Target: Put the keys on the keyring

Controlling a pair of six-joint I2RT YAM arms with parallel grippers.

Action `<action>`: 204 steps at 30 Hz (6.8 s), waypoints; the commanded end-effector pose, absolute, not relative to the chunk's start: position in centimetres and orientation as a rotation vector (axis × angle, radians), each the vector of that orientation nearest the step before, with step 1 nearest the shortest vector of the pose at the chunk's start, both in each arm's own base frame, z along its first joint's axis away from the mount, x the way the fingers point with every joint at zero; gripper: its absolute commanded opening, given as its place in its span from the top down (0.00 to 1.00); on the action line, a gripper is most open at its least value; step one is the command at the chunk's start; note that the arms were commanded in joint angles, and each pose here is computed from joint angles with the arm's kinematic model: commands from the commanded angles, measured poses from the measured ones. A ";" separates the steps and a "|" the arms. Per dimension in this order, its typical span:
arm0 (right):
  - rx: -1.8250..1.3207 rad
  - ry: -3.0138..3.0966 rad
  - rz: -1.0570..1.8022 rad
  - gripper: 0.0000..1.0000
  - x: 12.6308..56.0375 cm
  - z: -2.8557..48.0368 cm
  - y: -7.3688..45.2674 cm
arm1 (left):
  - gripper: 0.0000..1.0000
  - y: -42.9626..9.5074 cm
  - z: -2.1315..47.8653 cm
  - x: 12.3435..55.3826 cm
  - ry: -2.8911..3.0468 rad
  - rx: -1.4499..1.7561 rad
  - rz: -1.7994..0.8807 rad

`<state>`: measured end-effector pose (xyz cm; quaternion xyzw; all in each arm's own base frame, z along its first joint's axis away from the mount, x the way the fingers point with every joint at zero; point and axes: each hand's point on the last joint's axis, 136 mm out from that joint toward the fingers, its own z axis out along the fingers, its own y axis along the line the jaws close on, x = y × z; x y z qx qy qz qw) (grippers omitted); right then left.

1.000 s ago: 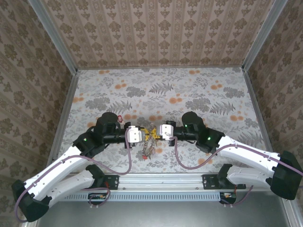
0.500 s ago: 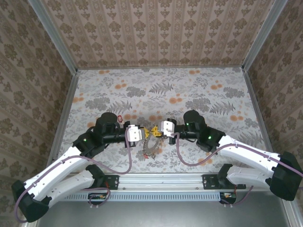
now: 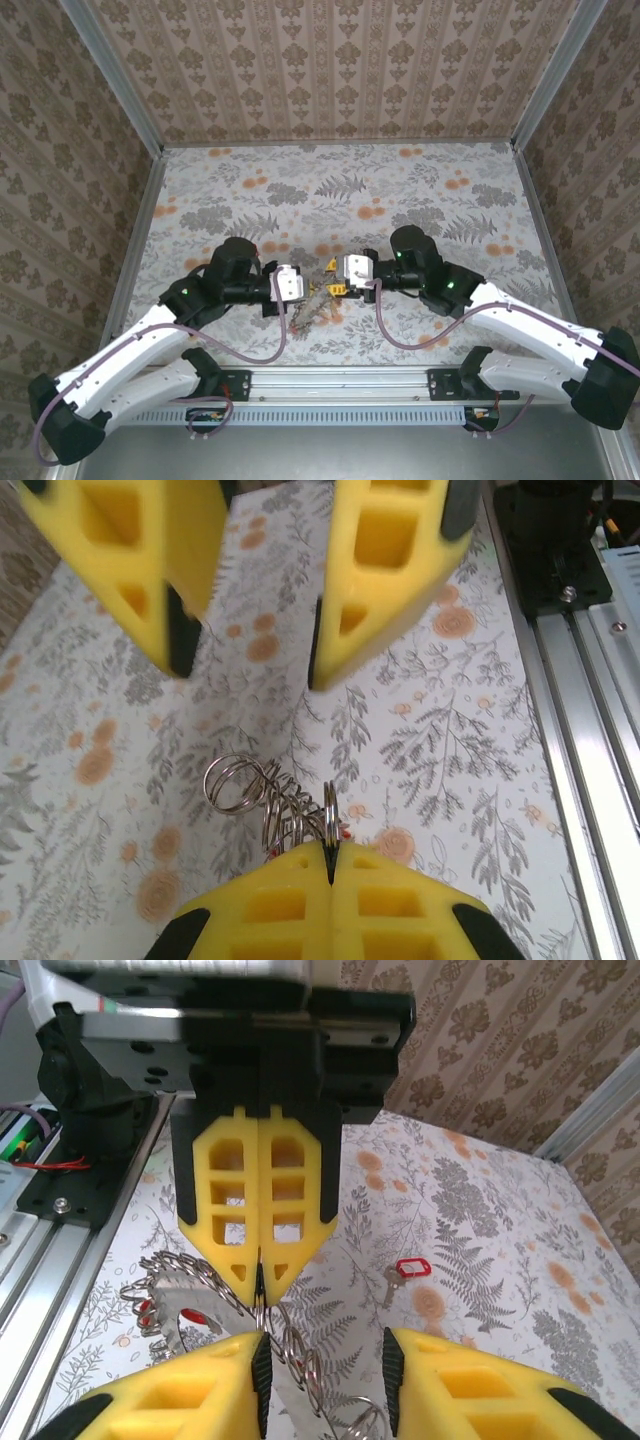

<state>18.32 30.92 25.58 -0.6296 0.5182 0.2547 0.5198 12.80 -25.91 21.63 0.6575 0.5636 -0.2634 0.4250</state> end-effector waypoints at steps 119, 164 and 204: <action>-1.293 1.138 0.849 1.00 17.7 27.4 32.2 | 0.73 -26.3 26.2 14.3 1.375 1.386 -0.881; -1.176 1.176 0.901 1.00 18.7 27.6 30.2 | 0.73 -28.2 26.7 14.0 1.301 1.455 -1.119; -1.311 1.138 0.986 1.00 17.2 27.6 31.5 | 0.74 -29.7 23.4 20.5 1.719 1.283 -1.001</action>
